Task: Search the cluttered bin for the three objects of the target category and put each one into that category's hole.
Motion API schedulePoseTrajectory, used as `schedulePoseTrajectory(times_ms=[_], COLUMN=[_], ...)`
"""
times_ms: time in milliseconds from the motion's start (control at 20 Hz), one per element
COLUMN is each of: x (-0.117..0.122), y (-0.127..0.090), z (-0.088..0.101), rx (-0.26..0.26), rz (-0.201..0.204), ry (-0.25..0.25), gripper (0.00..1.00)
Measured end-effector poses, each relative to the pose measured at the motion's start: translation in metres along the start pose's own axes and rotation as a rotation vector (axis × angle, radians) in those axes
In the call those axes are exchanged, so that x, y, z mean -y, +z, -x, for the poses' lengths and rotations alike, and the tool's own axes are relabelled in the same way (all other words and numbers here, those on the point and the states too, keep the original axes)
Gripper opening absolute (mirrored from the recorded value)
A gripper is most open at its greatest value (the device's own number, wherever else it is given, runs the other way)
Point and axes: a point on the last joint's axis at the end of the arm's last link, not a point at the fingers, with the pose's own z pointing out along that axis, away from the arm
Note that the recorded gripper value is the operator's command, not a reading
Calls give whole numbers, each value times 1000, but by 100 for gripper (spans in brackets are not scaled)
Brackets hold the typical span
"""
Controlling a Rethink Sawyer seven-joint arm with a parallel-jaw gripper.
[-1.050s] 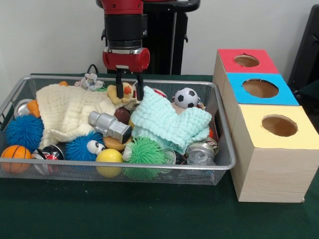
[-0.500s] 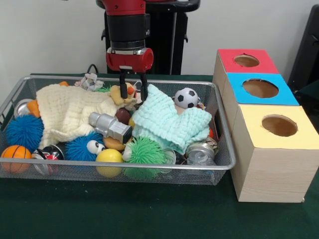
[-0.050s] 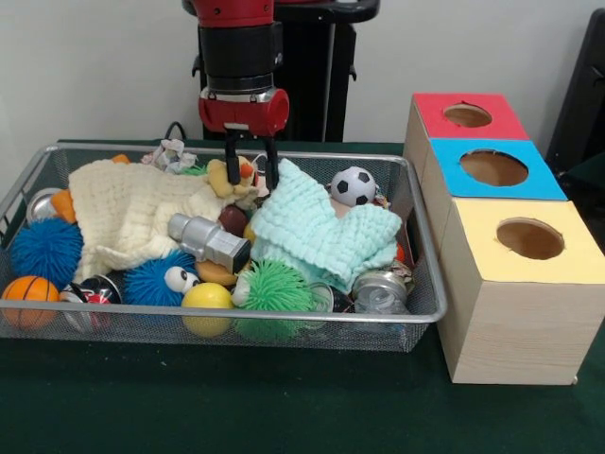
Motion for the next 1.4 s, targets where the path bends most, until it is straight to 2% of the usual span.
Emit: schedulePoseTrajectory(times_ms=[300, 750, 1150, 1400], x=[5, 4, -2, -3], y=[-6, -10, -13, -15], z=[10, 15, 21, 33], rx=[-40, -101, -105, -104], rz=[-10, -18, 0, 5], ry=[27, 37, 30, 28], gripper=[100, 100, 100, 100])
